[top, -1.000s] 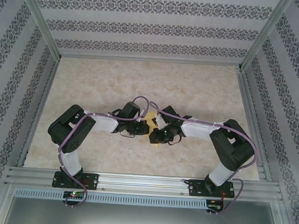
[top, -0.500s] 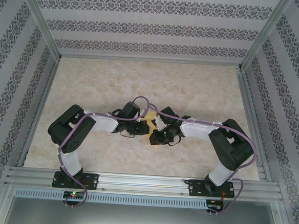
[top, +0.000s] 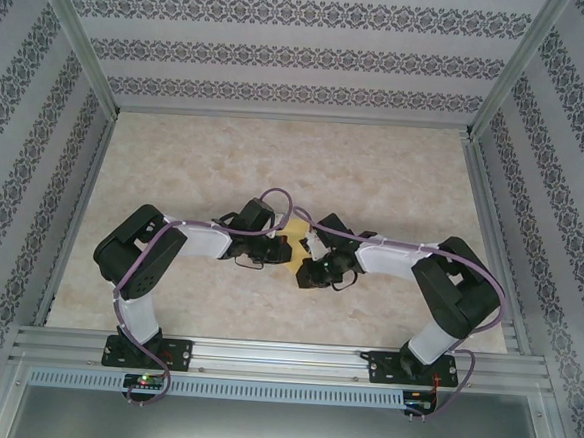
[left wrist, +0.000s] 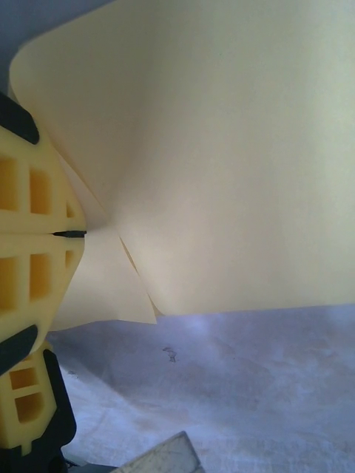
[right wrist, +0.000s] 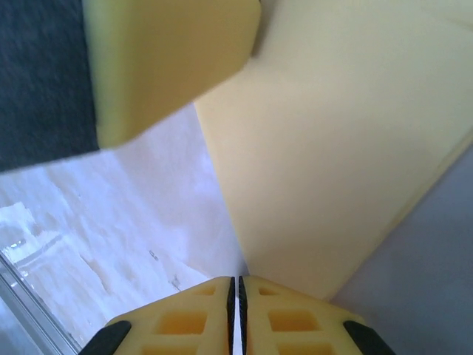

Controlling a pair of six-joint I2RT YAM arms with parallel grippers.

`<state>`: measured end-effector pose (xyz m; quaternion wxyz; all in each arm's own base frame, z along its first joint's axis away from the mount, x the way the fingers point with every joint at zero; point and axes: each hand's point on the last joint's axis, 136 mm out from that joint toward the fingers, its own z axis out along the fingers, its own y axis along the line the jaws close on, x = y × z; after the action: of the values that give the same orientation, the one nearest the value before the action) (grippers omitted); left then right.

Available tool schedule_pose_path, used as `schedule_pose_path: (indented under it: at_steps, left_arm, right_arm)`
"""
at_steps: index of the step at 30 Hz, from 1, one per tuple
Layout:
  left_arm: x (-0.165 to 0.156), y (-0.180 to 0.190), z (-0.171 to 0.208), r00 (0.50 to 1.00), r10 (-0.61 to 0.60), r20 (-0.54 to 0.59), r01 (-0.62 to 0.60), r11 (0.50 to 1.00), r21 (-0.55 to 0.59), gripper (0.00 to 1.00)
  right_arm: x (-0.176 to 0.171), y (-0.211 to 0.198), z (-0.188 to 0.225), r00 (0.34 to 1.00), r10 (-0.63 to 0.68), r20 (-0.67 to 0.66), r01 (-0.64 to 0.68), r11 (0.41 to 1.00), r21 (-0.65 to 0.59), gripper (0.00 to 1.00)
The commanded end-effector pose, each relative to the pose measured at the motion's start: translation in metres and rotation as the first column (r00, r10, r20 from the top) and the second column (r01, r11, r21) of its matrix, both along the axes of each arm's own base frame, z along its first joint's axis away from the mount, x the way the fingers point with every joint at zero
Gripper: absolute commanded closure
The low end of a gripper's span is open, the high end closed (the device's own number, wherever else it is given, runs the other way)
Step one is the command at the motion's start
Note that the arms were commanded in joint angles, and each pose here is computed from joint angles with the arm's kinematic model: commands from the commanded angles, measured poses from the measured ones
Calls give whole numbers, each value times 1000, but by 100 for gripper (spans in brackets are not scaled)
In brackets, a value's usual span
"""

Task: Fold a paper plane with a square sheet of paper (fold left side to right side)
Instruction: Third fold the triangle at the center of the table.

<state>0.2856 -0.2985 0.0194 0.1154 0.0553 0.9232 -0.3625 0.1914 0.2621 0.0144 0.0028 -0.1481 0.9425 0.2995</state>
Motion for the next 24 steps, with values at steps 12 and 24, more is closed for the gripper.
schedule_pose_path:
  at_steps: [12, 24]
  left_arm:
    - [-13, 18, -23, 999, 13, -49, -7, 992, 124, 95]
    - [-11, 14, -19, 999, 8, -45, -4, 995, 102, 95]
  right_arm:
    - [1, -2, 46, 997, -78, 20, 75, 990, 119, 100]
    - [24, -11, 5, 986, -166, -11, 166, 985, -37, 100]
